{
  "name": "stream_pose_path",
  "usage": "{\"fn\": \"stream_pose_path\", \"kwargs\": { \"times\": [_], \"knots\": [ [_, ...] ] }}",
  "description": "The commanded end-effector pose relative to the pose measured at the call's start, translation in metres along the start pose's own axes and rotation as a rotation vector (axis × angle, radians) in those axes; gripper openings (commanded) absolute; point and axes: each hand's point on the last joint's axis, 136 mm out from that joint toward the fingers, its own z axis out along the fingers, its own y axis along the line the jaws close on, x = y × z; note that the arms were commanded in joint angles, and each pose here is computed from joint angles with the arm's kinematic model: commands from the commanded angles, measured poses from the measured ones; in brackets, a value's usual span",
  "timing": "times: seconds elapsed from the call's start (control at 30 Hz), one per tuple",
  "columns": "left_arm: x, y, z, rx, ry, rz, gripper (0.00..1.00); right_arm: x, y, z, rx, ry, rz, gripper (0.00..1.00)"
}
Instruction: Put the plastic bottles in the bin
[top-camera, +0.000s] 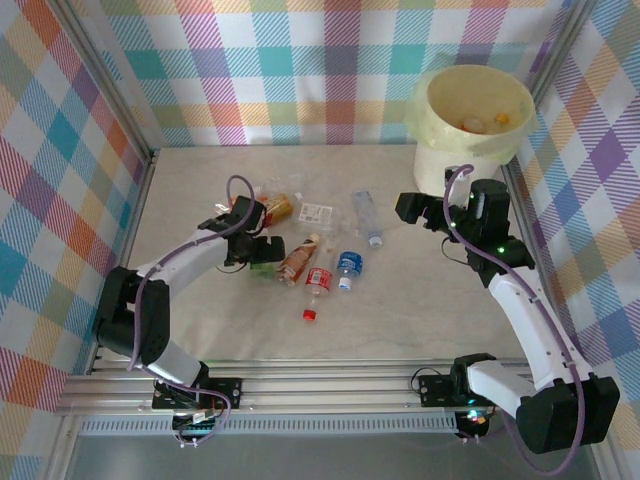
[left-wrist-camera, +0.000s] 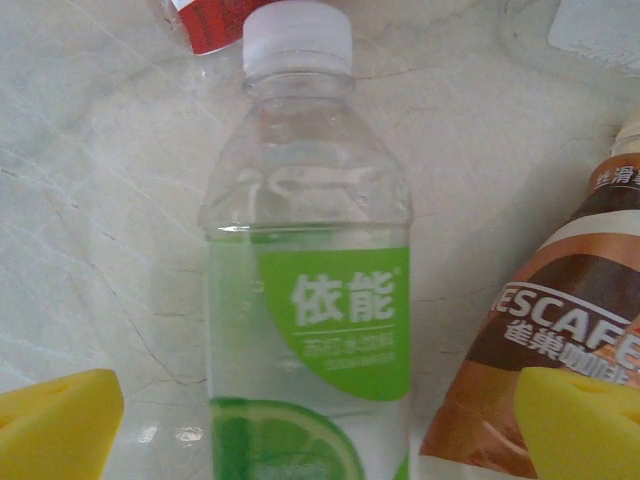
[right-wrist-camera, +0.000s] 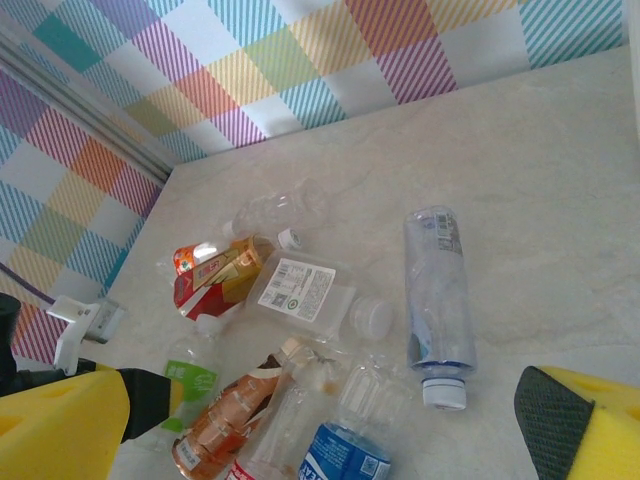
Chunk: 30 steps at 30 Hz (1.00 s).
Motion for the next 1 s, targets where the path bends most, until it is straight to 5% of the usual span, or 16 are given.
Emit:
{"fn": "stream_pose_path", "kwargs": {
  "times": [0.0,0.63,0.8,0.97],
  "knots": [
    [0.003,0.012,0.005,-0.032,0.022,0.010,1.00,0.001,0.001,0.003,-0.009,0.003,0.005,1.00],
    [0.022,0.014,0.051,-0.059,0.138,-0.006,0.82,-0.005,-0.001,0.016,-0.012,0.016,0.010,1.00],
    [0.016,0.018,0.033,-0.060,0.059,-0.012,0.73,-0.006,0.000,0.017,-0.016,0.020,0.008,1.00],
    [-0.005,-0.004,-0.007,0.076,-0.062,-0.025,0.63,-0.005,0.011,0.019,-0.086,0.028,0.025,1.00]
  ]
}}
